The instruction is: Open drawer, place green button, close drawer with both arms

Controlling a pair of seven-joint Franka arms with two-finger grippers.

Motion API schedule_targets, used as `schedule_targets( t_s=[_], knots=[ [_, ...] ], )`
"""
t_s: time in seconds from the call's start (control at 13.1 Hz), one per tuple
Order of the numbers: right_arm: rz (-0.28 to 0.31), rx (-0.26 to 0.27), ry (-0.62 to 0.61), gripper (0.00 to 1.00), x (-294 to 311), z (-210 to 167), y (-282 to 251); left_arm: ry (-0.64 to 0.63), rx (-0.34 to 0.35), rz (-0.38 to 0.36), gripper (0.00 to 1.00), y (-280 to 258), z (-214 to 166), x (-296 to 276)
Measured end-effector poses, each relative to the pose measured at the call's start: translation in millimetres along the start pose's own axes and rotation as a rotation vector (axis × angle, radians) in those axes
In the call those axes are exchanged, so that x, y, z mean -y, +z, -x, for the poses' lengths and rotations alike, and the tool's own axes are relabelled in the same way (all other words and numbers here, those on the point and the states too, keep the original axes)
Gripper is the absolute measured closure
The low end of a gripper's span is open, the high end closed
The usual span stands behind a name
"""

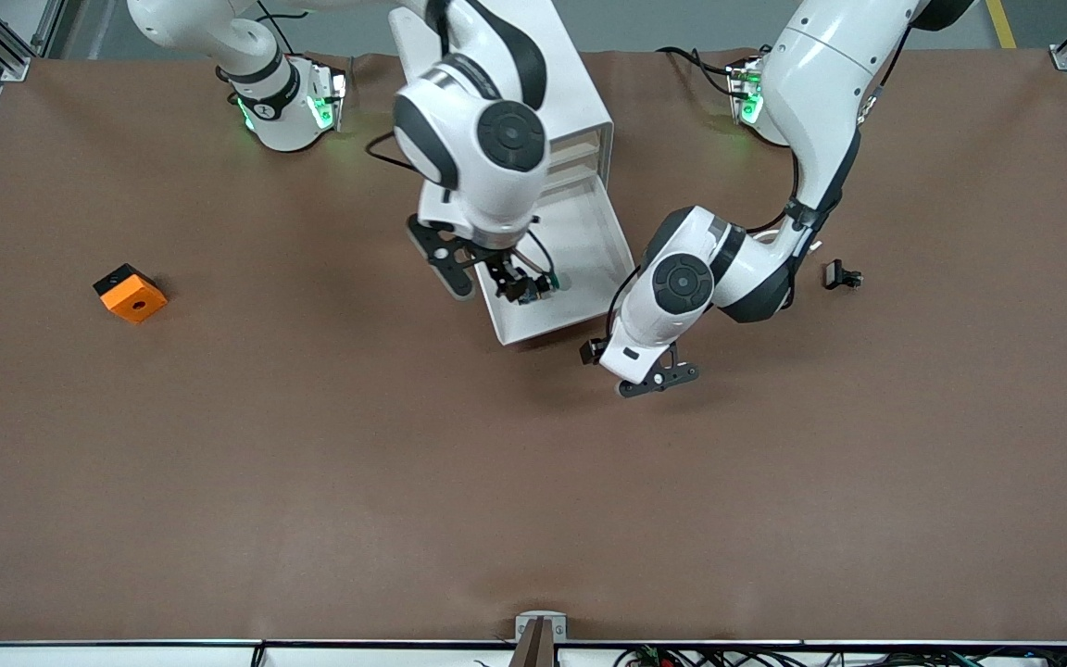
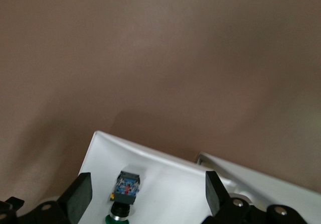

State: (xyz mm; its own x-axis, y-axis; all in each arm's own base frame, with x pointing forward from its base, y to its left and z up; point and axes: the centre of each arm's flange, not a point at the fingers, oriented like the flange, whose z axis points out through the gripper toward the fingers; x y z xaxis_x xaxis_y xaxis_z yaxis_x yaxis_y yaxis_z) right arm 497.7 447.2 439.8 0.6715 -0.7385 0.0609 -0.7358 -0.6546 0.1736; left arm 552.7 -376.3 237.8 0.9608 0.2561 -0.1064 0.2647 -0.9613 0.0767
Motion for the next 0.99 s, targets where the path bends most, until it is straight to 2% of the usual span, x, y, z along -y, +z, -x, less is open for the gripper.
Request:
schedule_targets(
  t_s=[0.23,0.46,0.99],
  knots=[
    [0.002,0.024,-0.14,0.0,-31.9,-73.2,-38.8,-0.008,0.017,-0.019,0.0,3.2,8.7,-4.1],
    [-0.01,0.048,-0.269,0.0,-67.0,-153.6,-61.1,-0.006,0.033,-0.04,0.0,8.4,32.7,-20.4],
    [-0.042,0.11,-0.581,0.0,-183.9,-333.4,-74.0,-0.035,0.07,-0.077,0.0,19.0,95.8,-59.2]
  ],
)
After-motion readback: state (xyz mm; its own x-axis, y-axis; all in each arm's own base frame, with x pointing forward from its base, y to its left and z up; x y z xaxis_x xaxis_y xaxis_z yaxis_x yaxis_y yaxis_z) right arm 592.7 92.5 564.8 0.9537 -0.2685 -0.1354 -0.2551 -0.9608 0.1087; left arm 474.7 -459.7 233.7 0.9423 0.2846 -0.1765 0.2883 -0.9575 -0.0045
